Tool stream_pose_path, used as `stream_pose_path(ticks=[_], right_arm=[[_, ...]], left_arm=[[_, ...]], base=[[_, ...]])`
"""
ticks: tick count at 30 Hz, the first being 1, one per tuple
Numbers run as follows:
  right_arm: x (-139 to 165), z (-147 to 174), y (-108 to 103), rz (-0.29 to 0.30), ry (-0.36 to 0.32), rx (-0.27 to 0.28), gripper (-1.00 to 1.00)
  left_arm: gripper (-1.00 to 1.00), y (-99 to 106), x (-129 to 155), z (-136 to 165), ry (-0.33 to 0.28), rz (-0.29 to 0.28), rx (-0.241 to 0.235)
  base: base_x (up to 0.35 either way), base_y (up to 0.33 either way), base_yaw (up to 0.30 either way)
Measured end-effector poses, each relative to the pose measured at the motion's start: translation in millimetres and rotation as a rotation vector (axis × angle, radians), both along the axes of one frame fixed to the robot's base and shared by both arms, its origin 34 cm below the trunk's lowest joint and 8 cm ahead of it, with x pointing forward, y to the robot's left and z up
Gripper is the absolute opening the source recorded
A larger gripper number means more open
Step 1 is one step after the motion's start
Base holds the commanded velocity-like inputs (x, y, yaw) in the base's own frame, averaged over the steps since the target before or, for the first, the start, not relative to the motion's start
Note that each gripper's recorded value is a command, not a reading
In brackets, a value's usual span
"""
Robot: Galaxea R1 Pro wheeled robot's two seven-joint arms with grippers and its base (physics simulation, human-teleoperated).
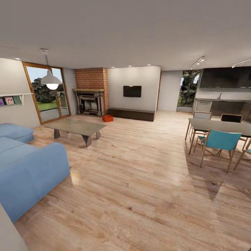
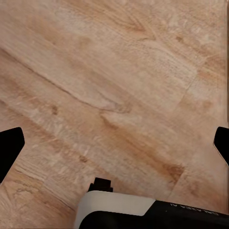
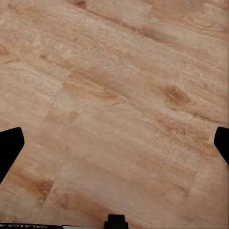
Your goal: Move the two storage containers from the living room to the garage. In the garage, place one container on the floor and stack the other container on top of it (either order is fine).
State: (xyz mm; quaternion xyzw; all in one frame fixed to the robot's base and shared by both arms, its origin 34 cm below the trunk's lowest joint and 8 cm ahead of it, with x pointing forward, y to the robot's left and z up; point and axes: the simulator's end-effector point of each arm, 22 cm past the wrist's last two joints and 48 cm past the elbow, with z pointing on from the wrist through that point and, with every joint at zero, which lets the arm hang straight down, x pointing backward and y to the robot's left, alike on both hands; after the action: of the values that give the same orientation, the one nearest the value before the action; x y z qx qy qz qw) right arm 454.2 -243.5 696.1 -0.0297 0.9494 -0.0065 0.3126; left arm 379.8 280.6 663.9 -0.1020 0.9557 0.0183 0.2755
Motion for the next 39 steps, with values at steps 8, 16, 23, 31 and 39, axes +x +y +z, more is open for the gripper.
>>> stream_pose_path(ticks=[8,16,23,31,39], right_arm=[[-0.1,0.0,0.1,0.000,0.000,0.001,1.00],[0.3,0.2,-0.9,0.001,-0.001,-0.001,1.00],[0.6,0.3,-0.8,0.004,-0.001,-0.003,1.00],[0.1,0.0,-0.7,0.006,0.000,-0.004,1.00],[0.0,0.0,-0.5,0.005,0.000,-0.002,1.00]], left_arm=[[1.00,0.0,0.0,0.0,0.000,0.001,0.000],[1.00,-0.3,0.0,0.0,0.000,0.001,-0.001],[1.00,-0.8,0.0,0.0,0.000,0.000,-0.001],[1.00,-0.8,0.0,0.0,0.000,0.000,-0.001],[1.00,-0.8,0.0,0.0,0.000,0.000,-0.001]], base=[[0.325,-0.109,0.000],[0.325,-0.109,0.000],[0.325,-0.109,0.000],[0.325,-0.109,0.000],[0.325,-0.109,0.000]])
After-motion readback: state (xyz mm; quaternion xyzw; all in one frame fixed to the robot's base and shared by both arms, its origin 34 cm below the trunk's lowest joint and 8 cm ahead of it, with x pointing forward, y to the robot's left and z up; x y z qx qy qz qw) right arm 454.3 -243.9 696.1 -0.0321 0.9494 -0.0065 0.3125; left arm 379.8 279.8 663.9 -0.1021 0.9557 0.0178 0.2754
